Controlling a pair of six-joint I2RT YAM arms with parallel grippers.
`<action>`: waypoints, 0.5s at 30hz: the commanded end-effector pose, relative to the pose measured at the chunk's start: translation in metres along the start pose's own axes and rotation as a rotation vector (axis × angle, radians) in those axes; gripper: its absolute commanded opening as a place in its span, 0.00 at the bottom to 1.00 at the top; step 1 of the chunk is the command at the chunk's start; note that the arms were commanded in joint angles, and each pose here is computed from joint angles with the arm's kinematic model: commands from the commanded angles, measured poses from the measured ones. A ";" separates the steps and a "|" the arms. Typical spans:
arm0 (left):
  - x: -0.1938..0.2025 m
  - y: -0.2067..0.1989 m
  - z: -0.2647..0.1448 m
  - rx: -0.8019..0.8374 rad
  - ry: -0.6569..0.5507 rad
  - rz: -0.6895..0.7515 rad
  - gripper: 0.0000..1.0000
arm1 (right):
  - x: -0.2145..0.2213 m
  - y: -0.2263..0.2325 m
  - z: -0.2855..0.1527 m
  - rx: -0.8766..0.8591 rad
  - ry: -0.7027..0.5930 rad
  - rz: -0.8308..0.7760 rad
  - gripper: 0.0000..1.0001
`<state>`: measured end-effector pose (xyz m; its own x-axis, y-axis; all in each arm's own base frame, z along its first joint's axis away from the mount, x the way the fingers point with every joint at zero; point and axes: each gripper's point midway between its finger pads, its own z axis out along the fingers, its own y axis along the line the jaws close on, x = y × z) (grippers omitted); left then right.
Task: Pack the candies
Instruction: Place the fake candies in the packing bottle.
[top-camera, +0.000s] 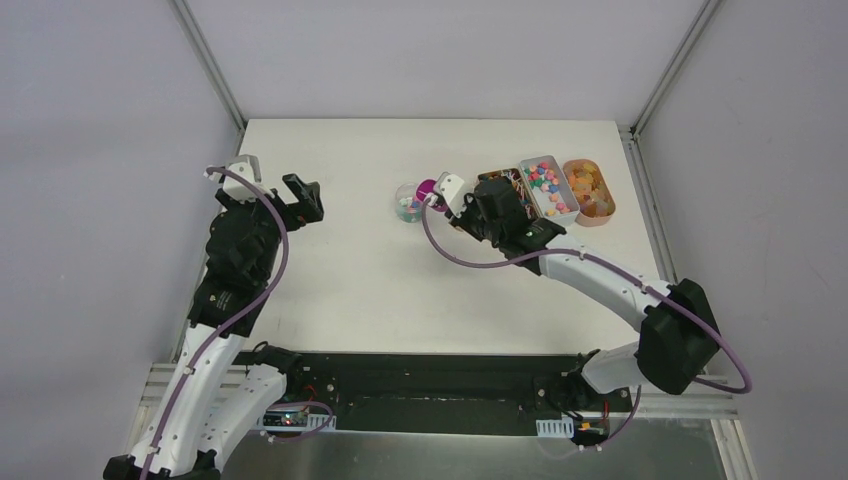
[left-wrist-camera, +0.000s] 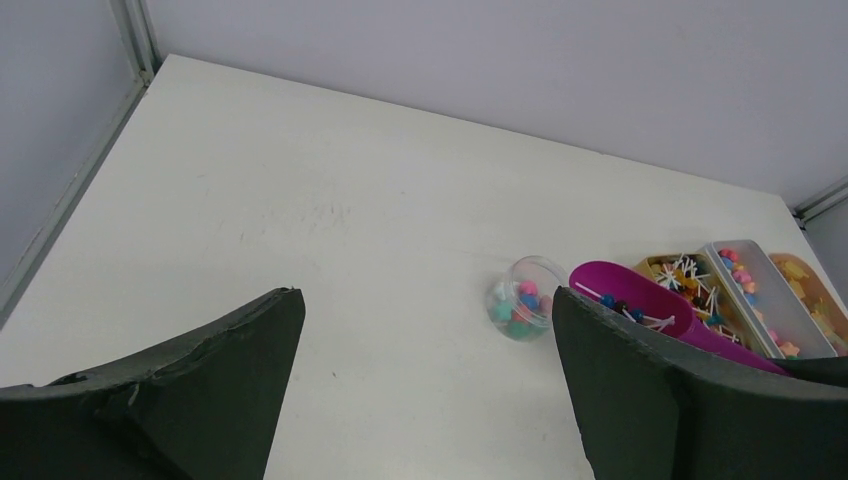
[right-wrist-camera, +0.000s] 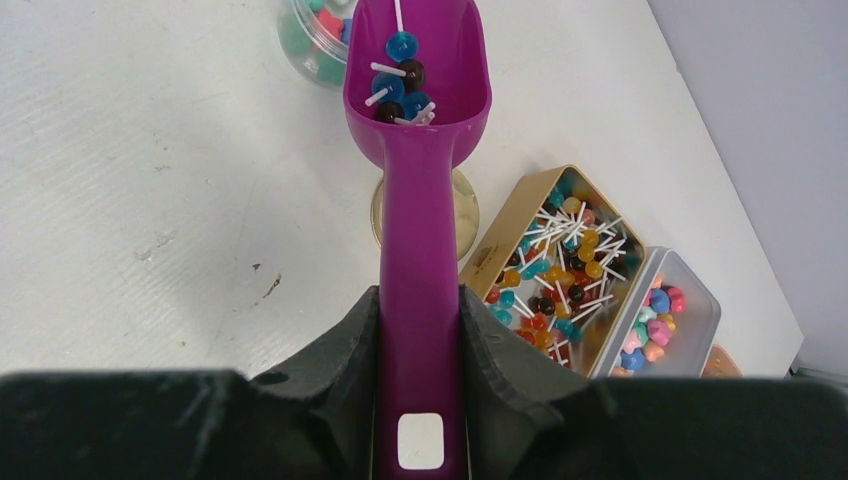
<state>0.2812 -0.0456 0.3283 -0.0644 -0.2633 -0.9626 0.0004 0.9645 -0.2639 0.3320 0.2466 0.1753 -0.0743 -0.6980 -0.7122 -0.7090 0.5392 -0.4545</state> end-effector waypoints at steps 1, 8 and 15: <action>-0.013 0.003 -0.006 -0.012 -0.060 0.000 0.99 | -0.026 -0.014 0.002 0.036 -0.030 -0.021 0.00; -0.014 0.003 -0.006 -0.012 -0.063 0.001 0.99 | -0.022 -0.007 0.017 0.024 0.055 -0.058 0.00; -0.016 0.004 -0.008 -0.015 -0.073 0.001 0.99 | -0.023 -0.005 0.021 0.030 0.086 -0.077 0.00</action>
<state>0.2761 -0.0398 0.3312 -0.0401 -0.2678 -0.9627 -0.0174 0.9635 -0.2673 0.3426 0.2630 0.1556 -0.1127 -0.7845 -0.6098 -0.7303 0.4816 -0.4845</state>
